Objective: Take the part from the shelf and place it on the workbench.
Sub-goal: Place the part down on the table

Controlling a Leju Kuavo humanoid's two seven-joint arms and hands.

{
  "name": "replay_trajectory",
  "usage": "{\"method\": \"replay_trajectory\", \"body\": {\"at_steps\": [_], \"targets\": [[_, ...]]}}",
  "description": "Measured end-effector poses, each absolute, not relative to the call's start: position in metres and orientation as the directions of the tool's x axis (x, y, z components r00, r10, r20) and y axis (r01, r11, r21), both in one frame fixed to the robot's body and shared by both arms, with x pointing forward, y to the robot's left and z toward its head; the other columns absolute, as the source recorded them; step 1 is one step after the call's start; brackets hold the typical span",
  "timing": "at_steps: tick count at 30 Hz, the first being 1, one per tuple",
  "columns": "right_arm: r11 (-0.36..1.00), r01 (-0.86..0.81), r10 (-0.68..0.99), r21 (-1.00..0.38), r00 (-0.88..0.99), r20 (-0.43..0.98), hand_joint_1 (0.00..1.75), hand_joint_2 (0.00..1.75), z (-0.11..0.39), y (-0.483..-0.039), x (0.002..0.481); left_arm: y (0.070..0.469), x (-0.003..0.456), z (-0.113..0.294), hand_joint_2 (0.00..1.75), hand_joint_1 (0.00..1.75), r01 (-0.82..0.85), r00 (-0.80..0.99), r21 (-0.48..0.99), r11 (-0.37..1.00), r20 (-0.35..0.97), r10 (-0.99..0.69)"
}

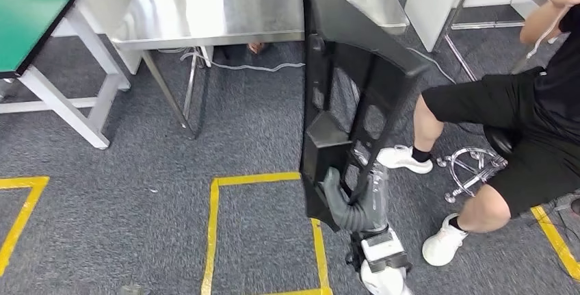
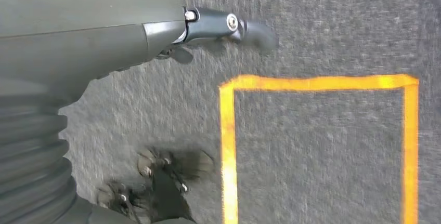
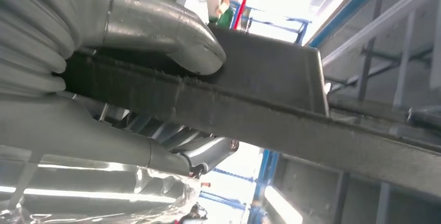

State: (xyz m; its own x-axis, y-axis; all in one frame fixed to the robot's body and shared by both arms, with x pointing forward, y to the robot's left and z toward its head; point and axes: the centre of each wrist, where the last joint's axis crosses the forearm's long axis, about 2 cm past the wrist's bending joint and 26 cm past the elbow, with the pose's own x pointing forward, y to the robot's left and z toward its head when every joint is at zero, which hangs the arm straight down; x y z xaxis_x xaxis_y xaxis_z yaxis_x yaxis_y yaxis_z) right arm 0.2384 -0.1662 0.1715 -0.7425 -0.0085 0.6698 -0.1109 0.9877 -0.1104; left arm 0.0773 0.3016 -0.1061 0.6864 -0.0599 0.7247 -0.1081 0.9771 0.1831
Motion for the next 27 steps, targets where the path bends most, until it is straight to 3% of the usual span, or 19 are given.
{"method": "replay_trajectory", "body": {"at_steps": [27], "targets": [[0.989, -0.097, 0.005, -0.114, -0.74, 0.672, 1.75, 1.75, 0.169, -0.17, 0.239, 0.292, 0.08, -0.106, 1.75, 0.0, -0.098, 0.695, 0.173, 0.98, 0.716, -0.056]]}}
